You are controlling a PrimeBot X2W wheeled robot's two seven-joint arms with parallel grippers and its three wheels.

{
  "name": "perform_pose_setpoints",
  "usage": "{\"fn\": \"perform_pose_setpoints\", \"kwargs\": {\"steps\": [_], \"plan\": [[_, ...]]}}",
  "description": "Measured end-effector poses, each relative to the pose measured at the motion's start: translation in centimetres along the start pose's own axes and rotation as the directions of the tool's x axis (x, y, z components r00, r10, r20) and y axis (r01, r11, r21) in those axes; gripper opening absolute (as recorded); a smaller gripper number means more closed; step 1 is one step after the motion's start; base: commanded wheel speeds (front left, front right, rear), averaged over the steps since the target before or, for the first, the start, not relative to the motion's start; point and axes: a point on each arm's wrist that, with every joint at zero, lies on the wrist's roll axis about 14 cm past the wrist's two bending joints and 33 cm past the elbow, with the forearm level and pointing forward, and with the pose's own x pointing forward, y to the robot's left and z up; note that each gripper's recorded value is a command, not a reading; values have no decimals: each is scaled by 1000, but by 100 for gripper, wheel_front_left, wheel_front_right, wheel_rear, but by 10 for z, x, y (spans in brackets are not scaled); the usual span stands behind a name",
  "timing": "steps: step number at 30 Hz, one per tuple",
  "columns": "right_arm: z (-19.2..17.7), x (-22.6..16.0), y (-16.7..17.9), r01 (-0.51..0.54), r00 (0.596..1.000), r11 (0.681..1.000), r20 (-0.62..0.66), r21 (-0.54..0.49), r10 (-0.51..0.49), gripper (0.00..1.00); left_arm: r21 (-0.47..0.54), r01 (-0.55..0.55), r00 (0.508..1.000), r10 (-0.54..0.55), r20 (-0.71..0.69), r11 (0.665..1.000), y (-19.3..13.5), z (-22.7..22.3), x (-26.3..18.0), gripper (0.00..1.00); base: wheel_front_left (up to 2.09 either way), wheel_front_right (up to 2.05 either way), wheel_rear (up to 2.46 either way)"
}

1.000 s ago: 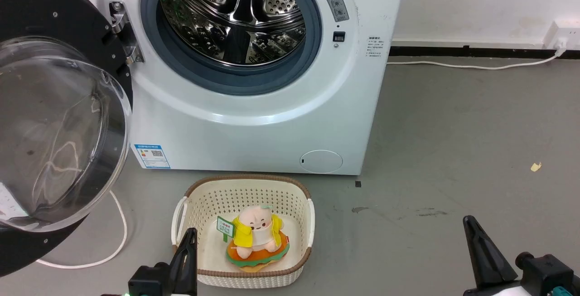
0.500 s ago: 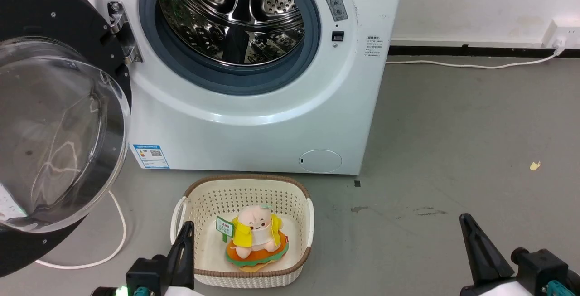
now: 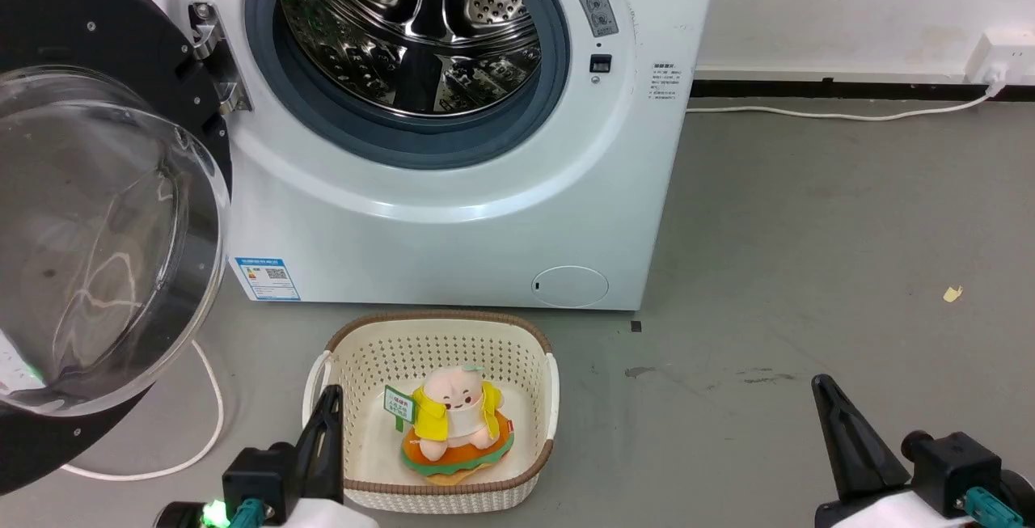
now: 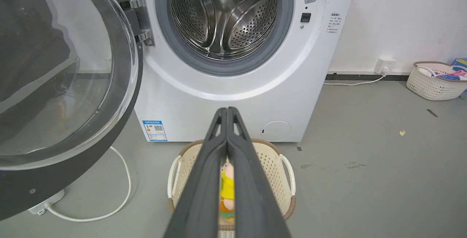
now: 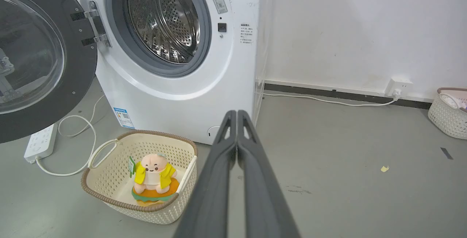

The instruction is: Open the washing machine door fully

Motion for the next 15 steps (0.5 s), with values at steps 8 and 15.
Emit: {"fn": "perform_pose_setpoints", "kwargs": {"steps": [8,15], "plan": [[1,2,2,-6,1000,1000,-6,-10,6,0,17,-1,1000,1,-3,1000,2,2,3,0,0,0,0],[-1,3,3,-10,1000,1000,-20,-15,9,0,24,-2,1000,2,-4,1000,3,3,4,0,0,0,0]]}}
